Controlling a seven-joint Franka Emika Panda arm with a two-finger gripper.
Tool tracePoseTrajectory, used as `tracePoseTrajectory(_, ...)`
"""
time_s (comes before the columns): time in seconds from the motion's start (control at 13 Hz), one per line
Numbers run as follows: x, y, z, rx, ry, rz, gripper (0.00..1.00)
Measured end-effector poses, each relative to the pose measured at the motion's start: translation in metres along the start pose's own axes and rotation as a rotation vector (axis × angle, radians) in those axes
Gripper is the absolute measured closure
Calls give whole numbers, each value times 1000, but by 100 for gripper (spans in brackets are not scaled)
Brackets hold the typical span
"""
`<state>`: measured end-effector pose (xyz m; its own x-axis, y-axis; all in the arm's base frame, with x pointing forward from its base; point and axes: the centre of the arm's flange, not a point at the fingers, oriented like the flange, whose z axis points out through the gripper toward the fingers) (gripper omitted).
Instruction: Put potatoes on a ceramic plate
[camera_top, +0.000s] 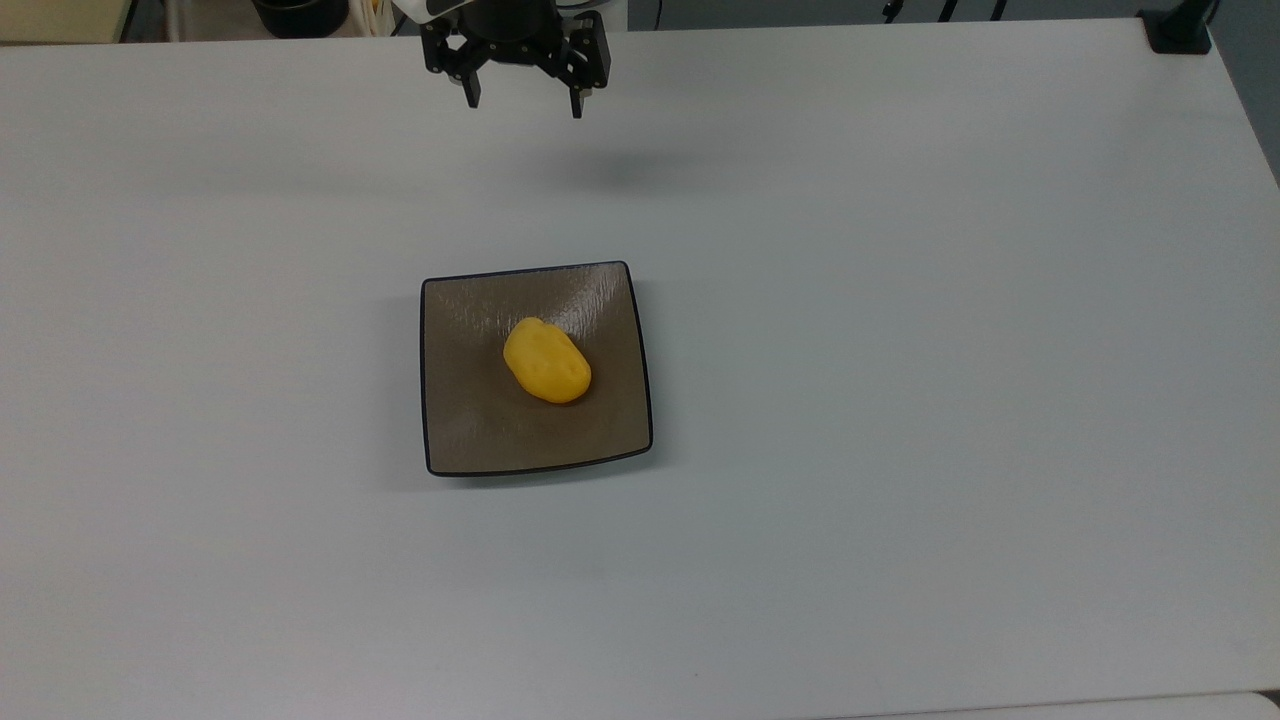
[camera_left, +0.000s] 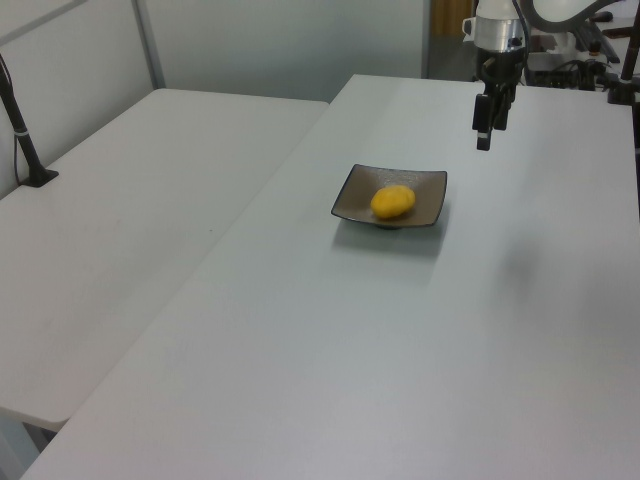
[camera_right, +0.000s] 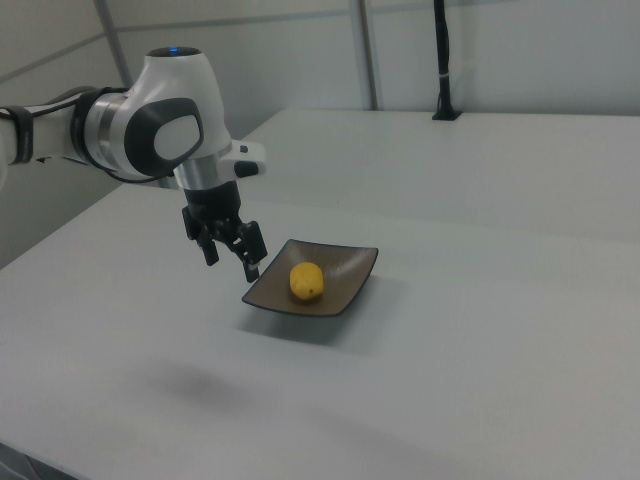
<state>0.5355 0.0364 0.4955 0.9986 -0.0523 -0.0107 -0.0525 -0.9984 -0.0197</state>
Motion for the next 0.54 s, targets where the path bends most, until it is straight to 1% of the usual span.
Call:
tracePoseTrajectory(0.31, 0, -1, 1, -6, -2, -9, 0)
tracePoseTrajectory(0.54, 2, -2, 6, -42, -6, -31, 0)
